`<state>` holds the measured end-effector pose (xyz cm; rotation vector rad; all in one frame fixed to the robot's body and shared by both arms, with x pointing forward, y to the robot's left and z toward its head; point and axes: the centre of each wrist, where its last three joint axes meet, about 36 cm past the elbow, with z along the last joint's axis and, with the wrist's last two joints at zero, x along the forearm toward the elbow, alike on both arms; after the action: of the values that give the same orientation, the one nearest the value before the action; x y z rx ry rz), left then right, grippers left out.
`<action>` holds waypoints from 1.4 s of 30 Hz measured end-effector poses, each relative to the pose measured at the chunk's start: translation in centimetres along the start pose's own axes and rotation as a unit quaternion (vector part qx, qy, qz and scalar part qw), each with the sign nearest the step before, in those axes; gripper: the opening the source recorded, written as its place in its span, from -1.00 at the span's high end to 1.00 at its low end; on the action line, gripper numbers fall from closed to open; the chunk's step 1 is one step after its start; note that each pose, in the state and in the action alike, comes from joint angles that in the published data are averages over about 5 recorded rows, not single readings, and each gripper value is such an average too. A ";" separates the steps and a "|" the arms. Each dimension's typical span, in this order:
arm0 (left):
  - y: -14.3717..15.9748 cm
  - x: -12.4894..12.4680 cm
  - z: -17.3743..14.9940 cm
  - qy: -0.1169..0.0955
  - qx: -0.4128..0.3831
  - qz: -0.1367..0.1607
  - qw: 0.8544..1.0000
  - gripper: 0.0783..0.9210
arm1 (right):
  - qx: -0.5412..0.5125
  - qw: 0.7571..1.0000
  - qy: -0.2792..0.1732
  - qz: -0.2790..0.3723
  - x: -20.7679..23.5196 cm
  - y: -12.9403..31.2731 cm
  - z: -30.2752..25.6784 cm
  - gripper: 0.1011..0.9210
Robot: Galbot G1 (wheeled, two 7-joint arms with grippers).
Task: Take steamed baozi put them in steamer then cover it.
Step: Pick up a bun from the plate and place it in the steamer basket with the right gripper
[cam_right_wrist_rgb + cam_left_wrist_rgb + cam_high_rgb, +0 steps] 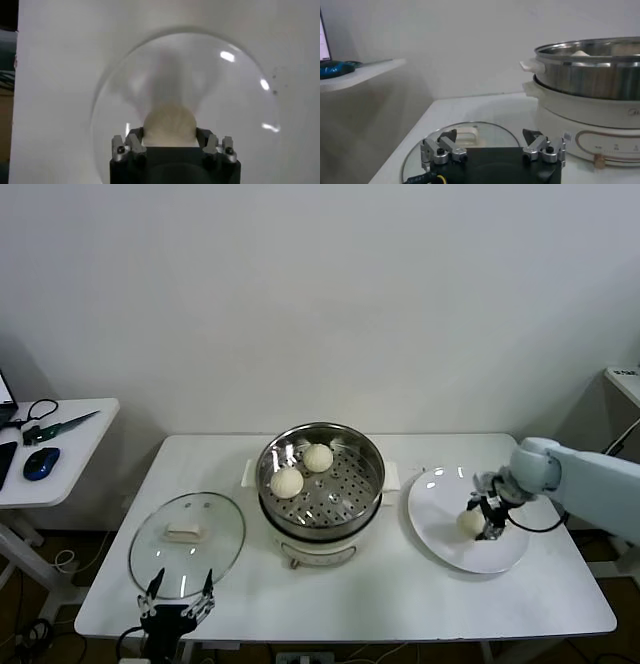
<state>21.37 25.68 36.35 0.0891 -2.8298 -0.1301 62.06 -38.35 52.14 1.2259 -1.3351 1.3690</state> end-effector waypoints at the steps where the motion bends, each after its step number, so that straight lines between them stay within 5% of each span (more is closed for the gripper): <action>1: 0.0 0.0 0.0 0.000 0.000 0.000 1.000 -0.77 | 0.013 1.000 0.000 0.004 1.2 -0.8 -0.4 -0.43; 9: -0.3 0.0 -0.1 -0.002 0.002 0.003 1.000 -0.77 | 0.181 0.981 -0.017 0.063 13.4 -6.6 -7.7 -0.45; 16: -0.3 0.0 0.0 -0.002 0.003 0.002 1.000 -0.77 | 0.383 0.919 -0.030 0.093 19.7 -6.1 -19.2 -0.44; 30: -0.3 0.1 0.0 -0.004 0.006 -0.002 1.000 -0.77 | 0.622 0.780 -0.046 0.053 12.7 -1.4 -31.4 -0.45; 42: -0.1 0.1 0.3 -0.002 0.006 -0.006 1.000 -0.77 | 0.683 0.728 -0.051 0.025 6.7 -1.0 -35.2 -0.45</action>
<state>21.16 25.59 36.13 0.1085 -2.8357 -0.1164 58.92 -3.67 60.58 2.1634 -0.1595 2.4560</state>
